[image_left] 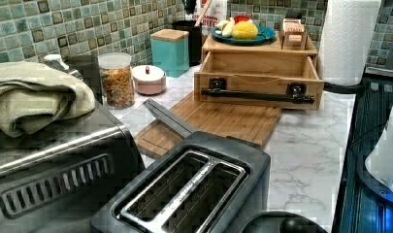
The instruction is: Close the drawer.
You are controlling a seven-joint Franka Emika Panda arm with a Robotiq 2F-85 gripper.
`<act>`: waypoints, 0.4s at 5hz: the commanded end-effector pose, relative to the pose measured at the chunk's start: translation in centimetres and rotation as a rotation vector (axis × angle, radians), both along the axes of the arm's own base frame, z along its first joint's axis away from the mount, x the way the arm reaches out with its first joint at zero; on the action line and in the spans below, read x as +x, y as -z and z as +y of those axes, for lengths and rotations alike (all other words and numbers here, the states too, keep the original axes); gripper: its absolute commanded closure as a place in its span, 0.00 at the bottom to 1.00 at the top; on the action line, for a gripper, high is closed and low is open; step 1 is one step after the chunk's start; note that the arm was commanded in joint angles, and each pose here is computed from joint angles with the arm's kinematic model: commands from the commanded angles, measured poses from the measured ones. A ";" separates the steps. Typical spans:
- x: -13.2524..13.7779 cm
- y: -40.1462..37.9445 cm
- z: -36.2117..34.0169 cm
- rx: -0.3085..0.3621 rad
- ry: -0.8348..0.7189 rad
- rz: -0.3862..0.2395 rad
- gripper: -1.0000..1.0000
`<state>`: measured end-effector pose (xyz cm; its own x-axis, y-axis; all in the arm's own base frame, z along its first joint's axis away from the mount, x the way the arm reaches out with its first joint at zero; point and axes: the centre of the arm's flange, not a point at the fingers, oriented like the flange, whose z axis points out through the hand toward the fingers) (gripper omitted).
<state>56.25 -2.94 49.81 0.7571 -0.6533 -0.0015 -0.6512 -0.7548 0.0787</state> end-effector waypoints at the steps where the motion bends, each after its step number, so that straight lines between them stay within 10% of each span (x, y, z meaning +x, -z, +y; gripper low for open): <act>1: 0.1 0.0 0.0 -0.001 -0.001 -0.010 1.00; 2: -0.8 1.4 -0.3 -0.006 -0.062 -0.048 1.00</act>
<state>56.36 -3.01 47.76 0.7657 -0.6430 0.0170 -0.6426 -0.7634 0.0650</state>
